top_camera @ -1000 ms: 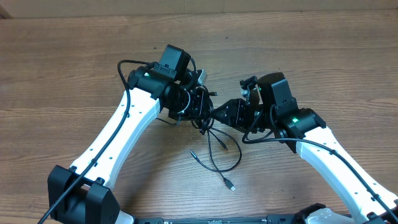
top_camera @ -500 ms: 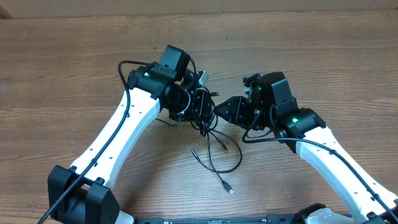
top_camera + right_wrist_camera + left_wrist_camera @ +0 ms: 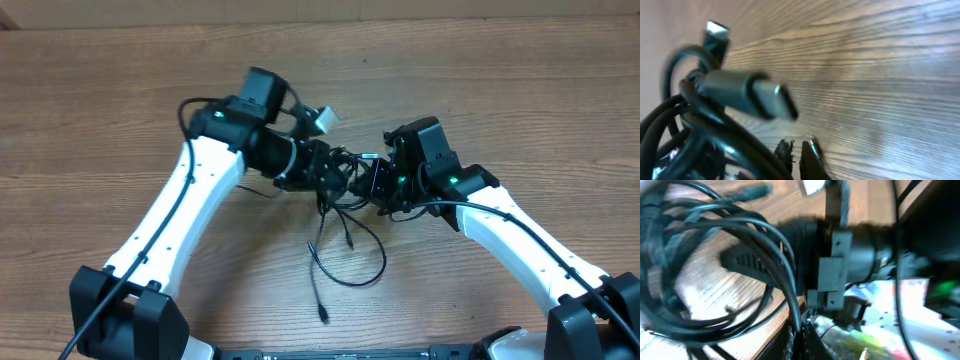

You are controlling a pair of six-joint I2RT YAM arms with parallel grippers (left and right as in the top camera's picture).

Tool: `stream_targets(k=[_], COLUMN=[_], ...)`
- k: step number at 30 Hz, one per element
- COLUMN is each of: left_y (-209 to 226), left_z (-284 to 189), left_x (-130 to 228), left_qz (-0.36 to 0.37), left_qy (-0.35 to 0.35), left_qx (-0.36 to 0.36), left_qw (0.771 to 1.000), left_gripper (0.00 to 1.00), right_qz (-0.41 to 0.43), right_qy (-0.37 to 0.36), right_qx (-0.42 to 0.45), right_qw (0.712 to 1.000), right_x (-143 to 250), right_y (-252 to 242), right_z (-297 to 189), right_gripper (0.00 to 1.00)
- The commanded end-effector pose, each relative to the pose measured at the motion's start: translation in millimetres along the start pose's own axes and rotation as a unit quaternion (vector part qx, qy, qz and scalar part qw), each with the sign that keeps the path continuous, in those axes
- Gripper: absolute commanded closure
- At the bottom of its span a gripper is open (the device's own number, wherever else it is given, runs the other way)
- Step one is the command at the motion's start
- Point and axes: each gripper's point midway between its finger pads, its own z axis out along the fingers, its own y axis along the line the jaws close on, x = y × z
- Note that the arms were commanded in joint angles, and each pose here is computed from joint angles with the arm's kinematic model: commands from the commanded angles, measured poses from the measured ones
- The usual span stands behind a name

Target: Untangle cables

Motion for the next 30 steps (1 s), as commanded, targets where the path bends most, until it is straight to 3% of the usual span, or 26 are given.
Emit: stream_targets(k=[1, 7, 11, 17, 18, 20, 23, 25, 27, 28, 30], left_y=[-4.5, 52.5, 97.3, 157.2, 169.4, 176.5, 174.2, 170.8, 167.6, 165.5, 161.9], left_z=[-37.6, -89.1, -117.7, -145.5, -152.1, -155.2, -146.5, -138.2, -128.8, -123.5, -118.7], left_x=[-18.1, -41.3, -46.0, -36.8, -31.1, -23.6, -19.3, -18.7, -17.1, -16.3, -17.3], left_qz=[0.002, -0.057, -0.132, -0.286, -0.329, -0.38, -0.403, -0.391, -0.383, -0.377, -0.358], left_qy=[-0.048, -0.13, -0.174, -0.224, -0.237, -0.246, -0.239, -0.228, -0.217, -0.211, -0.204], left_qx=[0.051, -0.007, -0.079, -0.215, -0.246, -0.26, -0.255, -0.26, -0.263, -0.267, -0.271], left_qw=[0.998, 0.99, 0.973, 0.906, 0.88, 0.853, 0.846, 0.853, 0.859, 0.861, 0.87], left_gripper=[0.96, 0.96, 0.96, 0.96, 0.96, 0.96, 0.93, 0.84, 0.69, 0.65, 0.62], right_qz=[0.012, 0.028, 0.059, 0.095, 0.103, 0.103, 0.099, 0.046, -0.096, -0.197, -0.281], right_qy=[-0.036, -0.045, -0.062, -0.075, -0.078, -0.076, -0.073, -0.037, 0.034, 0.073, 0.094], right_qx=[0.07, 0.144, 0.186, 0.22, 0.23, 0.231, 0.226, 0.171, 0.013, -0.111, -0.226], right_qw=[0.997, 0.988, 0.979, 0.968, 0.964, 0.964, 0.966, 0.983, 0.995, 0.971, 0.928], right_x=[-12.3, -9.1, -9.9, -8.2, -7.0, -6.4, -5.9, -2.0, 12.1, 28.6, 44.7], right_y=[-24.2, -54.4, -71.3, -84.9, -89.2, -89.4, -87.6, -66.3, -7.7, 34.0, 68.8], right_z=[-1.7, -8.1, -14.2, -20.1, -22.1, -22.1, -21.2, -11.6, -0.3, -5.8, -20.5], right_gripper=[0.96, 0.96, 0.96, 0.96, 0.96, 0.96, 0.96, 0.96, 0.96, 0.96, 0.96])
